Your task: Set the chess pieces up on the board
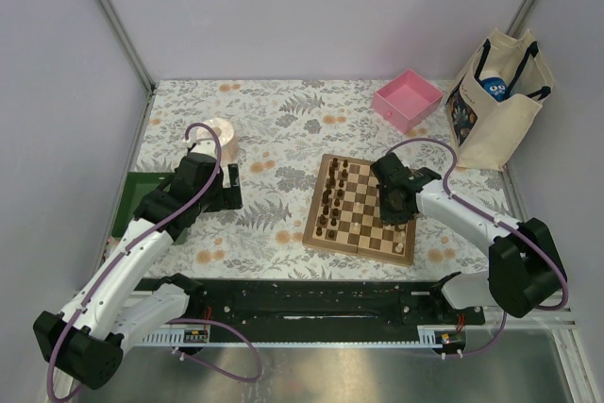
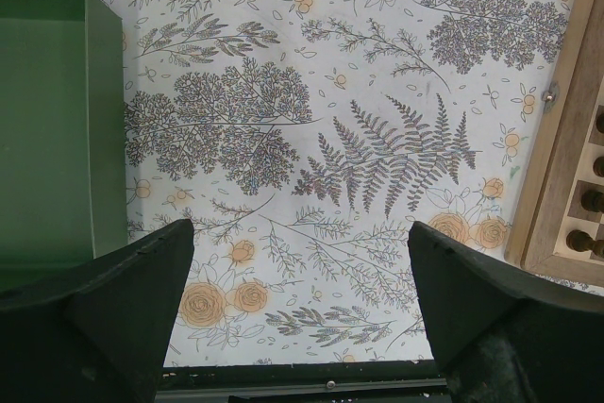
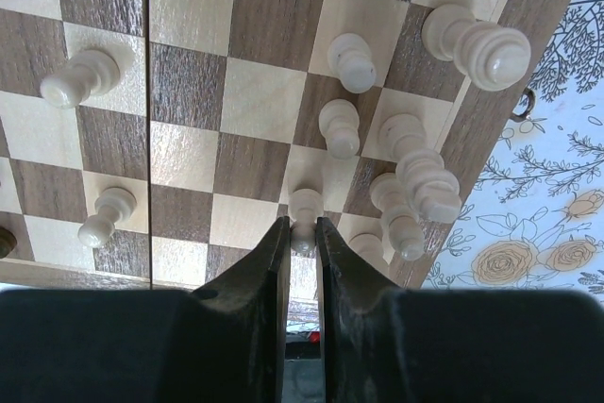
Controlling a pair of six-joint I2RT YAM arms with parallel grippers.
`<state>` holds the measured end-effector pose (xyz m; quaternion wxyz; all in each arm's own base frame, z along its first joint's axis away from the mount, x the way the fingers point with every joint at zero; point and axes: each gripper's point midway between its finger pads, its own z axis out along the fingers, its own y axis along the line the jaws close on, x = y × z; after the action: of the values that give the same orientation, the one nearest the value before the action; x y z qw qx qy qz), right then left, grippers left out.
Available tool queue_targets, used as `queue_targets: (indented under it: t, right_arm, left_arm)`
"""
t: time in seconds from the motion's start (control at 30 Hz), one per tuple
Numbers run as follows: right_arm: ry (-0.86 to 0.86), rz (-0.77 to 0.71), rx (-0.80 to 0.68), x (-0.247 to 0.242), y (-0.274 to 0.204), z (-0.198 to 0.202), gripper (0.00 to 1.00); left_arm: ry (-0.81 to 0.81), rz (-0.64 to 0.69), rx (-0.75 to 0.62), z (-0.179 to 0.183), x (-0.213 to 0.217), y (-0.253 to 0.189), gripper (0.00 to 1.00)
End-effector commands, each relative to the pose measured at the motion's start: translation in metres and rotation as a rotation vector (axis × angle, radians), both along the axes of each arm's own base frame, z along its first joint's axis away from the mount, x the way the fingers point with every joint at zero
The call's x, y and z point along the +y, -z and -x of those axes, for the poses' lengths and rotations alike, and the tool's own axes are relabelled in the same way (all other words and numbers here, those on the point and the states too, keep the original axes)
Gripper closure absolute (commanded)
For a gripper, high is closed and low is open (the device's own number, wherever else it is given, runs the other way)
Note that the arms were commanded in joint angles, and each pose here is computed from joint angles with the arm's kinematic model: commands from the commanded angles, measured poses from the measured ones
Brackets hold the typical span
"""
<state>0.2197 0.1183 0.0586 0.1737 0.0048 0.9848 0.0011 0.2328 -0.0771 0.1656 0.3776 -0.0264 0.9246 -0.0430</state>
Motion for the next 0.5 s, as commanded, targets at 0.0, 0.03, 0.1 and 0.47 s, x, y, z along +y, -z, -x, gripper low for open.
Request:
queue_targets:
  t: [0.0, 0.03, 0.1, 0.47]
  right_arm:
    - [0.03, 0.005, -0.038, -0.0031, 0.0003, -0.0117, 0.82]
    - [0.033, 0.006, -0.036, -0.0041, 0.0006, -0.0125, 0.82]
    - [0.031, 0.008, -0.034, -0.0054, 0.0024, -0.0125, 0.82]
    - [0.03, -0.01, -0.021, -0.0035, 0.0059, -0.0132, 0.69]
  left_arm:
    - [0.009, 0.022, -0.039, -0.0058, -0.0036, -0.0087, 0.01]
    - [0.01, 0.021, -0.036, -0.0053, -0.0036, -0.0078, 0.01]
    - [0.009, 0.02, -0.036, -0.0057, -0.0035, -0.0077, 0.01]
    - [0.01, 0.021, -0.034, -0.0057, -0.0038, -0.0073, 0.01]
